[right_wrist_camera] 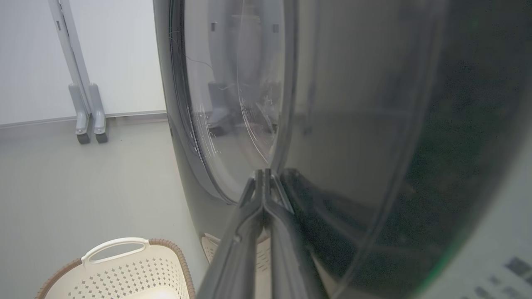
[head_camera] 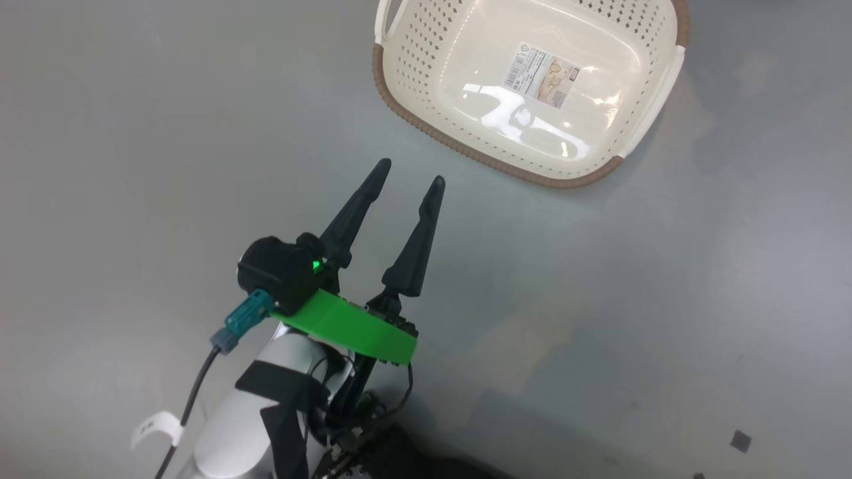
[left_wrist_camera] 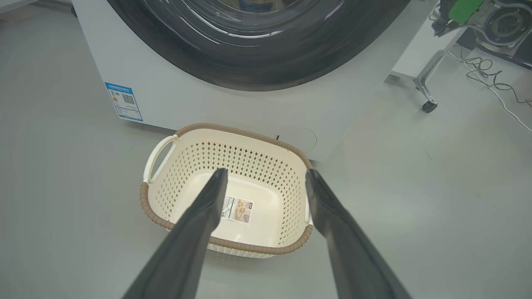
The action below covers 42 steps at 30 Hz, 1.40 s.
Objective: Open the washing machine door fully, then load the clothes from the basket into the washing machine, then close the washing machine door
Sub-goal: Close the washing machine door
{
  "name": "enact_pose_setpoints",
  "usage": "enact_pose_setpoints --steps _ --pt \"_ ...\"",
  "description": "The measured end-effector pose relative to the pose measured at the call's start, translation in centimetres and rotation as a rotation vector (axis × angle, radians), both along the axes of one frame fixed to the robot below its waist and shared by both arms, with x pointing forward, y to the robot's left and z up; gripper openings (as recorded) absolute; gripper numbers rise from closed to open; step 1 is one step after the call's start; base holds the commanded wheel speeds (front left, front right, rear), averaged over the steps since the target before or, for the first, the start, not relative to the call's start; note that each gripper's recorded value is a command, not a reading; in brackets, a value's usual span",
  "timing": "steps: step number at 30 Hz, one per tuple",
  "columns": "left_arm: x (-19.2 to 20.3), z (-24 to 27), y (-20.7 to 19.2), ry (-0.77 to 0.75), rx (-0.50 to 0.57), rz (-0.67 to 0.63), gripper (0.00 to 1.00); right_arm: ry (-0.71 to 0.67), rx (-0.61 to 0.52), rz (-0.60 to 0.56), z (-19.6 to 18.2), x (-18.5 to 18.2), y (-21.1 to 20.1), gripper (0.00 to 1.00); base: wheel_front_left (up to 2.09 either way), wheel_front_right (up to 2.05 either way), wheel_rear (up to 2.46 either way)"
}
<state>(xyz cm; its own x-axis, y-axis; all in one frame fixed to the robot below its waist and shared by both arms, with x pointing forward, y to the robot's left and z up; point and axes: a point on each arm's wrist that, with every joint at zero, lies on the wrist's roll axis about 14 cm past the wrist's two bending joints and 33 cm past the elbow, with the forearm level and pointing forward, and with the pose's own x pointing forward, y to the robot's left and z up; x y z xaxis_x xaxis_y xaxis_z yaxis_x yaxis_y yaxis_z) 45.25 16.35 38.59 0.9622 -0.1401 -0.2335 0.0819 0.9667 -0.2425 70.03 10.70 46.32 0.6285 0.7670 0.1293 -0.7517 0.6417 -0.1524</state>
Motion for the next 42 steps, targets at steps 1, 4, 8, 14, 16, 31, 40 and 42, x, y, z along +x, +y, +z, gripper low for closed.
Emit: enact_pose_setpoints --steps 1,4,8,14,16,31,40,42 --pt "0.0 0.0 0.0 0.002 0.0 0.0 1.0 0.0 0.0 -0.001 0.0 0.0 0.0 0.0 0.0 0.0 0.0" --pt "0.0 0.1 -0.1 -0.003 -0.008 0.001 1.0 -0.006 -0.008 -0.002 0.3 -0.1 -0.1 0.0 0.0 0.0 0.0" --pt "0.1 0.5 -0.3 -0.014 -0.01 -0.006 1.0 -0.016 -0.013 -0.006 1.1 -0.2 -0.3 0.0 0.0 0.0 0.0" --pt "0.3 1.8 -0.5 -0.049 0.0 -0.015 1.0 -0.037 -0.01 -0.008 3.1 -1.2 -0.9 0.0 0.0 0.0 0.0" --pt "0.4 2.1 -0.4 -0.059 0.0 -0.012 1.0 -0.034 0.0 -0.007 3.4 -1.6 -1.0 0.0 0.0 0.0 0.0" --pt "-2.1 5.9 -1.4 -0.144 0.024 -0.07 1.0 -0.025 0.024 -0.057 7.5 -9.6 -6.6 0.0 0.0 0.0 0.0" --pt "-4.0 7.3 -2.9 -0.178 0.017 -0.125 1.0 -0.05 -0.01 -0.184 8.9 -15.5 -13.4 0.0 0.0 0.0 0.0" --pt "-4.1 7.7 -3.3 -0.189 0.01 -0.137 1.0 -0.048 -0.002 -0.218 9.1 -16.6 -14.7 0.0 0.0 0.0 0.0"
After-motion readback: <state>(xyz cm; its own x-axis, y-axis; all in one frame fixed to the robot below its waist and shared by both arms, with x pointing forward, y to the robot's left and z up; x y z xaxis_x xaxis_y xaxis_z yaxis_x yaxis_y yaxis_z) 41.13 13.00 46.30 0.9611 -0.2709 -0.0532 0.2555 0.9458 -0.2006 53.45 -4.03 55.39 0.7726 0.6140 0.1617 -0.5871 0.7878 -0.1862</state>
